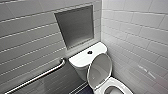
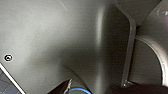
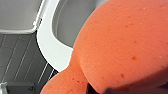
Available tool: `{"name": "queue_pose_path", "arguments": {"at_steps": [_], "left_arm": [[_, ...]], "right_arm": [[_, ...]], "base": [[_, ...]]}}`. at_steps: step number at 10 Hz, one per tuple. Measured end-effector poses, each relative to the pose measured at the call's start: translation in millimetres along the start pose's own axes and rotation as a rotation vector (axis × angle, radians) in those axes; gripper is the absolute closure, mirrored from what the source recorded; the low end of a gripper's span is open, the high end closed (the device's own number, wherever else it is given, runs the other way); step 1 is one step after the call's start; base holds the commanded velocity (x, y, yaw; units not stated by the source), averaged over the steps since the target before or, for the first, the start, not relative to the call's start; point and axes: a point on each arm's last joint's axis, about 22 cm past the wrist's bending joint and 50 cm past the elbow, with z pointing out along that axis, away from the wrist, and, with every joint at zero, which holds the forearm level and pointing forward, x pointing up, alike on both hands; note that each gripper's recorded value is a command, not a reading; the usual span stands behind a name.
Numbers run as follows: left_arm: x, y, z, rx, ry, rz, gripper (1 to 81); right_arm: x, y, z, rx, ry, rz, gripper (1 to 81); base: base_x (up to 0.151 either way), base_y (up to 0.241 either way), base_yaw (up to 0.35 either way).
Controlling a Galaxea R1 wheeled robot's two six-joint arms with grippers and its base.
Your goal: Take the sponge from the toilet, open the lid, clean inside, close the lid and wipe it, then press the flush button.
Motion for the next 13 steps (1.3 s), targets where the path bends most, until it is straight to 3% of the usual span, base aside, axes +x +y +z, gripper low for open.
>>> {"name": "queue_pose_path", "arguments": {"at_steps": [2, 4, 6, 9, 13], "left_arm": [[0, 0, 0, 0.000, 0.000, 0.000, 1.0], [0, 0, 0, 0.000, 0.001, 0.003, 1.0], [0, 0, 0, 0.000, 0.001, 0.003, 1.0], [1, 0, 0, 0.000, 0.001, 0.004, 1.0], [0, -1, 0, 0.001, 0.001, 0.004, 1.0]], "right_arm": [[-2, 7, -5, -0.021, 0.009, 0.004, 81.1], [30, -23, 8, 0.038, 0.047, -0.010, 81.1], [88, -74, 27, 0.135, 0.096, -0.035, 81.1], [124, -129, 57, 0.245, 0.055, -0.054, 81.1], [154, -141, 118, 0.246, 0.022, -0.078, 81.1]], "base": [[0.000, 0.000, 0.000], [0.000, 0.000, 0.000], [0.000, 0.000, 0.000], [0.000, 0.000, 0.000], [0.000, 0.000, 0.000]]}}
